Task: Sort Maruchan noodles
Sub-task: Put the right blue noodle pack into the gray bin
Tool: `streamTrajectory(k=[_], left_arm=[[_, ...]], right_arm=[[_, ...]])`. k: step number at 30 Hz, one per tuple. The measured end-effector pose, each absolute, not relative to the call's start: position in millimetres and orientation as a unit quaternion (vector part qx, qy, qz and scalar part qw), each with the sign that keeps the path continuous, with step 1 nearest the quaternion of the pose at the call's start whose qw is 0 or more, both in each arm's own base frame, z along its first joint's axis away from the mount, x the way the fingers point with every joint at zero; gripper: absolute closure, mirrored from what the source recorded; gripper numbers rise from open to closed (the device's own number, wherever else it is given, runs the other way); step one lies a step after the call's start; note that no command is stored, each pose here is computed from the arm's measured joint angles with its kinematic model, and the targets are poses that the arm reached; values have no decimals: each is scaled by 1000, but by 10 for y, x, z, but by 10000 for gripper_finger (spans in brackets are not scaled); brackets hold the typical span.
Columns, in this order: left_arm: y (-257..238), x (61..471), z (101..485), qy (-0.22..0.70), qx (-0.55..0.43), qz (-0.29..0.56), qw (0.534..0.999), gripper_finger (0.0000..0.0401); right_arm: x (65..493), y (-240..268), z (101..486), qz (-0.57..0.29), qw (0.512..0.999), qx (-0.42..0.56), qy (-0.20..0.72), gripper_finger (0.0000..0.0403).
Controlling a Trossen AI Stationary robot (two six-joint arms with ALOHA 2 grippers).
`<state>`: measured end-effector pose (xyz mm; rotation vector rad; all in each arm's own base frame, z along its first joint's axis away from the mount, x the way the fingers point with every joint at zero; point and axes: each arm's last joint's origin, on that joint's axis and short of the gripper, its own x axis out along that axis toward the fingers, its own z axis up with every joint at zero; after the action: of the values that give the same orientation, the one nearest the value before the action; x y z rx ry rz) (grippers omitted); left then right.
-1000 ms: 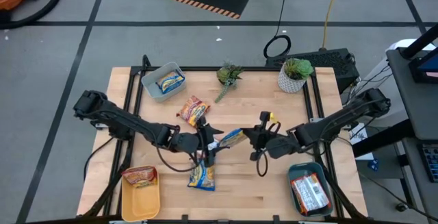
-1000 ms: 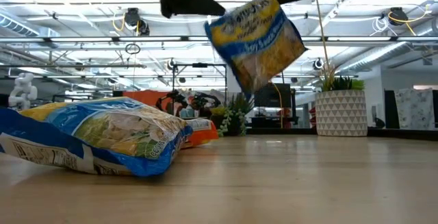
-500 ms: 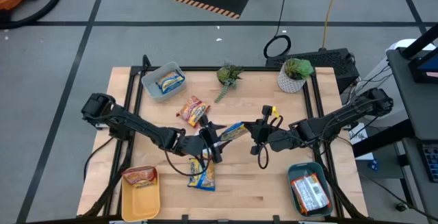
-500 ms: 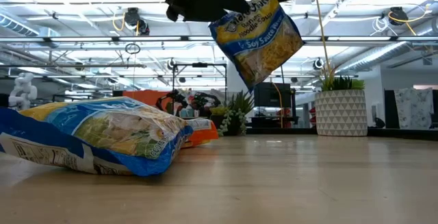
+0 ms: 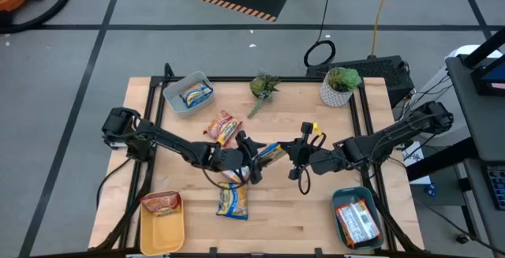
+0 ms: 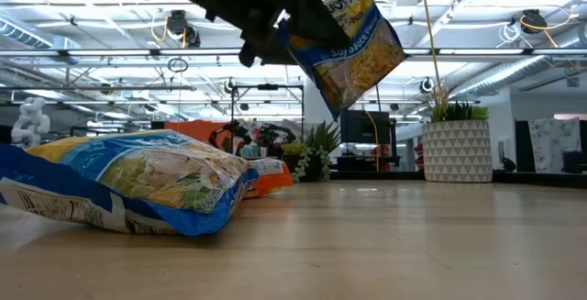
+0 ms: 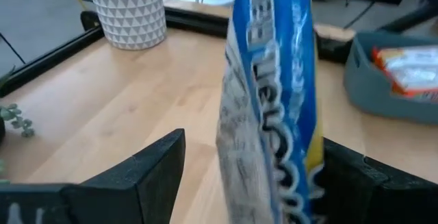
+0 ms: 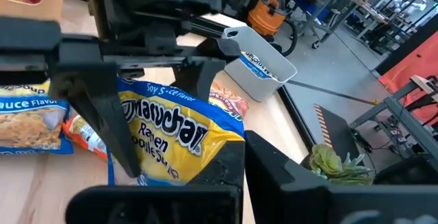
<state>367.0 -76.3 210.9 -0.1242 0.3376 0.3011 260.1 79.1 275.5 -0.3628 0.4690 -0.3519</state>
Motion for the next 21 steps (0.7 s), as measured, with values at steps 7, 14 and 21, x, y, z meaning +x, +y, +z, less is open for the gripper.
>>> streamTrajectory(k=[7, 14, 21], left_arm=[[-744, 3684, 2090, 167, -70, 154, 971, 142], [-743, 3682, 2088, 168, -67, 153, 971, 234], [-744, 3683, 2091, 170, -45, 149, 973, 294]], right_arm=[[2600, 796, 2749, -163, 942, -177, 233, 403], [2600, 796, 2749, -163, 943, -176, 232, 403], [2600, 796, 2748, -163, 942, -176, 233, 403]])
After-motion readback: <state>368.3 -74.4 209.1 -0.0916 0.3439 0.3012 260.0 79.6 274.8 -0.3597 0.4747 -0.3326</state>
